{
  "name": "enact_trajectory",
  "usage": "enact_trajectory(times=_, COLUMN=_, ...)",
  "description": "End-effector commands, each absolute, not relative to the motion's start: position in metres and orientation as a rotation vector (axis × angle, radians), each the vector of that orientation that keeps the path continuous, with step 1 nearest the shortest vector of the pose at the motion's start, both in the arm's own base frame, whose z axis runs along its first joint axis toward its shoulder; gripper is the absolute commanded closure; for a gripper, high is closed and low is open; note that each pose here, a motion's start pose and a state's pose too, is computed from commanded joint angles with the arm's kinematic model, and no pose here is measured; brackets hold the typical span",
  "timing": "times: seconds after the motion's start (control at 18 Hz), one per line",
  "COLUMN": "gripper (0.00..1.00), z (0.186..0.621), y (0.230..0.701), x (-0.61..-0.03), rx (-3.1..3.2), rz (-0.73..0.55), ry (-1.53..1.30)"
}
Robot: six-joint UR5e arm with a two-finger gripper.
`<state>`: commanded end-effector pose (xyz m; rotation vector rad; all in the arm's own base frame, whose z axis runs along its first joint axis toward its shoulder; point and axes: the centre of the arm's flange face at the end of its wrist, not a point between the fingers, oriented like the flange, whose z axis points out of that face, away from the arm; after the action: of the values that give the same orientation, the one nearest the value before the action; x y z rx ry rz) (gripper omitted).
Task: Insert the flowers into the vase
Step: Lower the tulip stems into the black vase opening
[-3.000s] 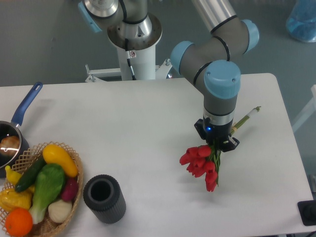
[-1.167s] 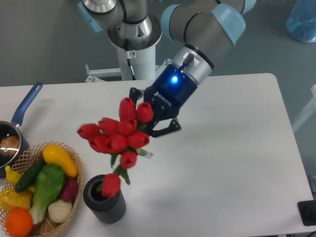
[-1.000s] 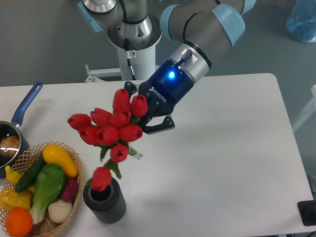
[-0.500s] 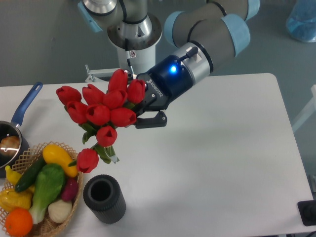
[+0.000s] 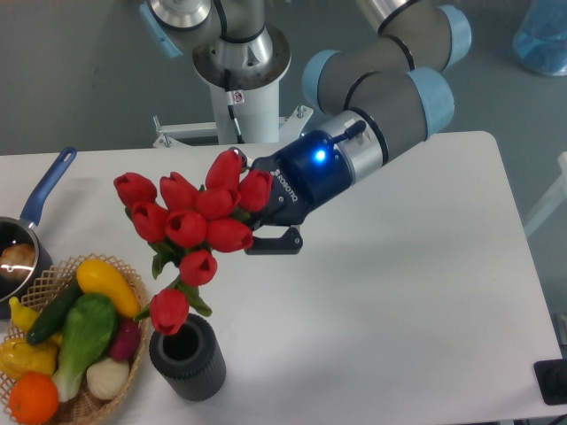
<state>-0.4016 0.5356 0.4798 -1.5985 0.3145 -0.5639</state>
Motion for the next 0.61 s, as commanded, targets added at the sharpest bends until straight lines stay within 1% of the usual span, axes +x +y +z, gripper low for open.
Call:
enact_trajectory(times=0.17, gripper=0.94, z=0.471, y=0.544, x=-0.41, rx=-1.601, rz=-0.57, ry=0.312)
enact_trajectory(times=0.61, gripper=0.94, z=0.467, y=0.563, x=-0.406, rx=-1.597, rz=-0.588, ry=0.341)
